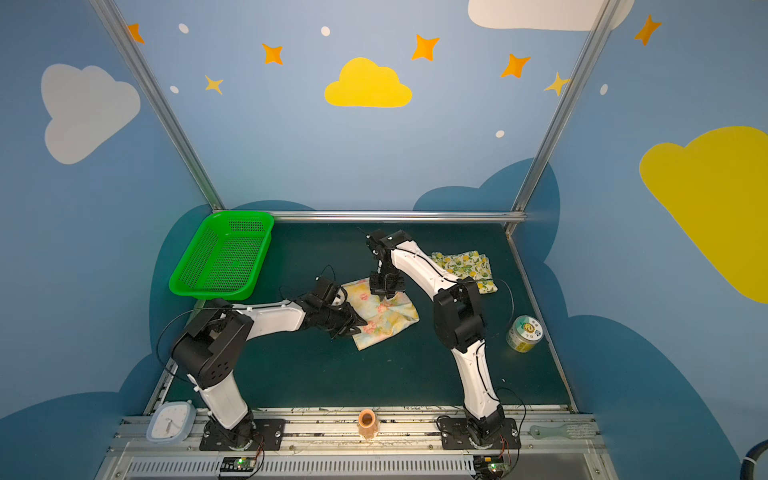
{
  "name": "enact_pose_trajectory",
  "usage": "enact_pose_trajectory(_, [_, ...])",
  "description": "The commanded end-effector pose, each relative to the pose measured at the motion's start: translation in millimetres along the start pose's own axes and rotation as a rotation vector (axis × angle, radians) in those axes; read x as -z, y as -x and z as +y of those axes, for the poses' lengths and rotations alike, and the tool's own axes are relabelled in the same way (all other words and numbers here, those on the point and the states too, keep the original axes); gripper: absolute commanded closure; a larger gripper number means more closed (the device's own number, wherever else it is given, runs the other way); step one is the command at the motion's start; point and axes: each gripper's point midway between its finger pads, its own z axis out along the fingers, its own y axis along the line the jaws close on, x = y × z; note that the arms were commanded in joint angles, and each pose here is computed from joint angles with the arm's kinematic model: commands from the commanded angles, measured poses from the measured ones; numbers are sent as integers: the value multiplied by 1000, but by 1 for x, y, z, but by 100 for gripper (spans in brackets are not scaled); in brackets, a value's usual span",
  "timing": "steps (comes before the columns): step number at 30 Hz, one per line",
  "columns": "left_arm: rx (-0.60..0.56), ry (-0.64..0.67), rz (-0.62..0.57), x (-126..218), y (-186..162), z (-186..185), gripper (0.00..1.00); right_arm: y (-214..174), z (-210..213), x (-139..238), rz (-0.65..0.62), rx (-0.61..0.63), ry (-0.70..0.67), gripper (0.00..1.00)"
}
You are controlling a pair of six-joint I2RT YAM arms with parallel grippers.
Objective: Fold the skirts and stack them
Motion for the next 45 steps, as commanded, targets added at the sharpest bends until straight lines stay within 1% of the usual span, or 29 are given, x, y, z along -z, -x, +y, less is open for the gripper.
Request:
enact_pose_trajectory(1, [-9,48,-5,10,-1,13,65,-2,3,14,-30,3,11,100])
enact_pose_trajectory(6, [-17,52,-41,25,8,13,64,-1,0,15,-38,3,0,100])
enact_pose_trajectory(9, [-37,71,-46,27,12,13,64,0,0,16,-43,3,1,100])
enact_pose_trajectory(16, [-29,83,-20,10,14,22,66,-1,4,21,-64,9,-7,100])
enact_pose_trajectory(22, [-23,107,10,-8,6,33,67,-3,12,23,-92,26,-28,100])
enact_pose_trajectory(27, [-8,117,31,-18,-1,43,67,-6,22,18,-98,29,-18,100])
enact_pose_trajectory(34, [-2,145,40,-21,-8,55,68,-8,35,12,-95,16,26,100])
enact_pose_trajectory(37, [2,153,43,-22,-8,57,69,-10,43,6,-85,6,80,100])
enact_pose_trajectory(40, [1,149,38,-18,-8,52,69,-6,35,2,-79,-14,83,100])
enact_pose_trajectory(41, [-2,145,31,-14,-8,49,68,-4,30,3,-75,-24,85,100])
enact_pose_trajectory(45, [-28,181,-12,11,-10,43,56,7,6,16,-103,-52,75,100])
